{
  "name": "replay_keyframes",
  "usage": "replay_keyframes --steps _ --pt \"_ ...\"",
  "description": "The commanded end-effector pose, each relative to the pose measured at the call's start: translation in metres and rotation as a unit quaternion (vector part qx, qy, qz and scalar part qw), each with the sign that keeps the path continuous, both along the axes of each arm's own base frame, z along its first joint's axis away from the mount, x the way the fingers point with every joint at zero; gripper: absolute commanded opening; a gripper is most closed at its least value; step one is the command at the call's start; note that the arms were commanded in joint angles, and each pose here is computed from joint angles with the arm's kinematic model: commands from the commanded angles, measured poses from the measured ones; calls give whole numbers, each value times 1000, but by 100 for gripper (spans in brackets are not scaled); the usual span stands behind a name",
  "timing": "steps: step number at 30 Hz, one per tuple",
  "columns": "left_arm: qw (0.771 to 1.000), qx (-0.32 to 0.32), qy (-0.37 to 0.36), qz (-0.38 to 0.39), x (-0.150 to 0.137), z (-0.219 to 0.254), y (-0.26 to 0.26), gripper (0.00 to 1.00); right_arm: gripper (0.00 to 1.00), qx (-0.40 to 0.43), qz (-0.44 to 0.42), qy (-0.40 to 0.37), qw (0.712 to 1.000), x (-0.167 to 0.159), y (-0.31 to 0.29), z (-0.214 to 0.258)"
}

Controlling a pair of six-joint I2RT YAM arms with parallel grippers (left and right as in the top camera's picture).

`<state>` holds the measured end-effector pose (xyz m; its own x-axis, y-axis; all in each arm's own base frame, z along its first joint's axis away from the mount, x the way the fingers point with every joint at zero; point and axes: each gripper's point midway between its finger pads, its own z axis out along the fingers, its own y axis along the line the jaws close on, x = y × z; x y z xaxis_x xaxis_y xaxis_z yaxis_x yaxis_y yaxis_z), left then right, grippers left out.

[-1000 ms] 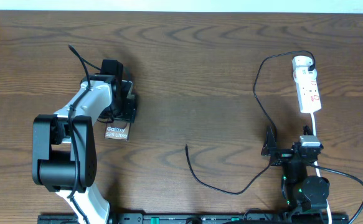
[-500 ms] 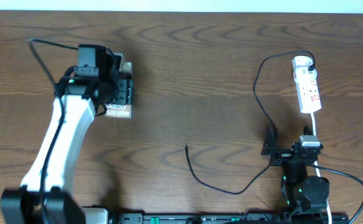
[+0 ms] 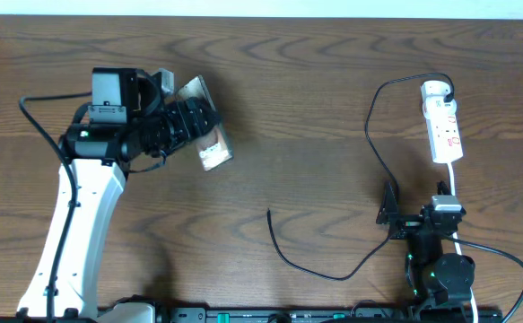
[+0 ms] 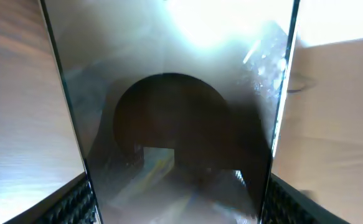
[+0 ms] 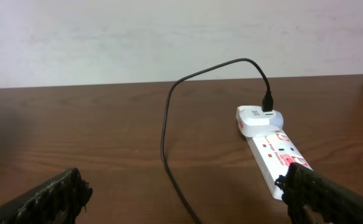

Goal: Plug charger to phone and switch on socket
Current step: 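Lift the phone with the left gripper and raise it upright toward center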

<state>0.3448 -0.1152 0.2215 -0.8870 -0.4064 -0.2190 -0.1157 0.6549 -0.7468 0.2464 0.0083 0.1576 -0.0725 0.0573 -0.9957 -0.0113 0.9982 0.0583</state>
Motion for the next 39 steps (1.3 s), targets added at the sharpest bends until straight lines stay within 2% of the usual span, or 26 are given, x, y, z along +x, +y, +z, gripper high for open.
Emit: replay_keyframes --steps 1,5,11,15,22,25,33,39 --pt "982 -169 74 30 -6 45 -14 7 99 -6 2 -1 1000 0 1 0" --pt "945 -250 178 113 -4 52 -1 7 99 -6 2 -1 1000 0 1 0" --pt "863 -346 314 191 -7 62 6 7 99 -6 2 -1 1000 0 1 0" --pt "808 -383 390 221 -11 66 2 7 99 -6 2 -1 1000 0 1 0" --pt "753 -407 451 254 -12 68 1 7 99 -6 2 -1 1000 0 1 0" --pt "742 -410 461 261 -12 68 1 7 99 -6 2 -1 1000 0 1 0" --pt "745 -410 459 260 -12 68 1 7 99 -6 2 -1 1000 0 1 0" --pt "765 -398 434 260 -9 64 4 7 99 -6 2 -1 1000 0 1 0"
